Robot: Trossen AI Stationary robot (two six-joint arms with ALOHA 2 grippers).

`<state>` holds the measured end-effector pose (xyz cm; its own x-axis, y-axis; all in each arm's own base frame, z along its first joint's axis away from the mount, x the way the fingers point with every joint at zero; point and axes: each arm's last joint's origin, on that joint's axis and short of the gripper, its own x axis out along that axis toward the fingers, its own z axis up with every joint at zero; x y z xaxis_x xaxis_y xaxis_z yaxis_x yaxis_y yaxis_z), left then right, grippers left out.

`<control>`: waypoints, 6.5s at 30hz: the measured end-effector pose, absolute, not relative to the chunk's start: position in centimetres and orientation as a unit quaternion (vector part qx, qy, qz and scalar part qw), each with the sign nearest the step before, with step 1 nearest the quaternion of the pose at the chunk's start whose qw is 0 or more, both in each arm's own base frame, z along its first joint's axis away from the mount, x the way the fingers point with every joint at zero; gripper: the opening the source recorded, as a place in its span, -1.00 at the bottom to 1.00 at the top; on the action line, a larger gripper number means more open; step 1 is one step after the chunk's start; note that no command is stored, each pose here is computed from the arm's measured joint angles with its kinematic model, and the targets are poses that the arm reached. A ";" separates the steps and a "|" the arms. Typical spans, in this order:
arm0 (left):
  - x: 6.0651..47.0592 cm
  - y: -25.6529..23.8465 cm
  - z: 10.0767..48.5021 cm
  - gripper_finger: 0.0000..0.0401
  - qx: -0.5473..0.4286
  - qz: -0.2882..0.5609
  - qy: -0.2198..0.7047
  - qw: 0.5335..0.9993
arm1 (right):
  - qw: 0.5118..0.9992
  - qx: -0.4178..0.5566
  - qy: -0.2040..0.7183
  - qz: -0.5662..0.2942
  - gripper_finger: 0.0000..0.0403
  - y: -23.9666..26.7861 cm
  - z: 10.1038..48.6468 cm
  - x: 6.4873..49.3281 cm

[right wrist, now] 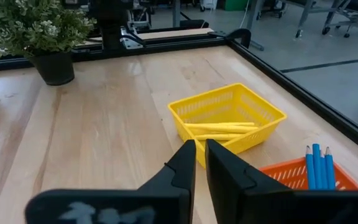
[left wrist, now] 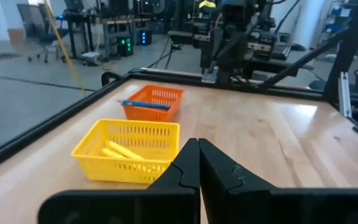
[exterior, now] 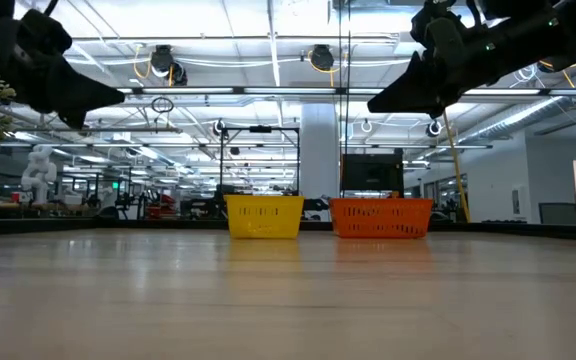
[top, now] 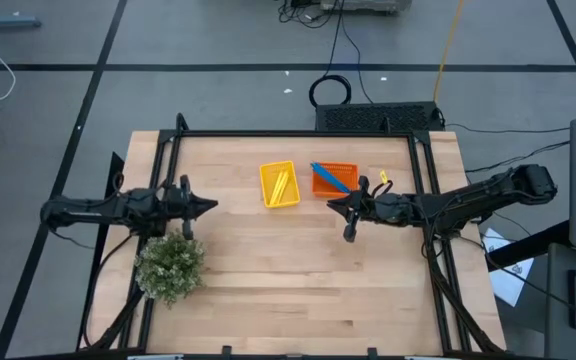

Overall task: Sort pens & pencils
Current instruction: Return to Home Position

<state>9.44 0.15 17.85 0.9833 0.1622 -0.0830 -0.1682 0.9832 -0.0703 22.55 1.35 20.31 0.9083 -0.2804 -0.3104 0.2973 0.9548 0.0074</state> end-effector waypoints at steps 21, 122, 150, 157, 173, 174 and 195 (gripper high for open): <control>10.4 -0.2 15.9 -1.00 -0.015 0.010 0.047 0.999 | 0.986 0.016 0.142 -0.080 -0.97 2.7 19.7 19.3; 10.6 -0.2 16.1 -0.79 -0.015 0.012 0.038 0.999 | 0.995 0.058 0.084 0.016 -1.00 0.5 15.4 10.8; 10.6 -0.2 16.1 -0.79 -0.015 0.012 0.038 0.999 | 0.995 0.058 0.084 0.017 -1.00 0.5 15.4 10.8; 10.6 -0.2 16.1 -0.79 -0.015 0.012 0.038 0.999 | 0.995 0.058 0.084 0.017 -1.00 0.5 15.4 10.8; 10.6 -0.2 16.1 -0.79 -0.015 0.012 0.038 0.999 | 0.995 0.058 0.084 0.017 -1.00 0.5 15.4 10.8; 10.6 -0.2 16.1 -0.79 -0.015 0.012 0.038 0.999 | 0.995 0.058 0.084 0.017 -1.00 0.5 15.4 10.8; 10.6 -0.2 16.1 -0.79 -0.015 0.012 0.038 0.999 | 0.995 0.058 0.084 0.017 -1.00 0.5 15.4 10.8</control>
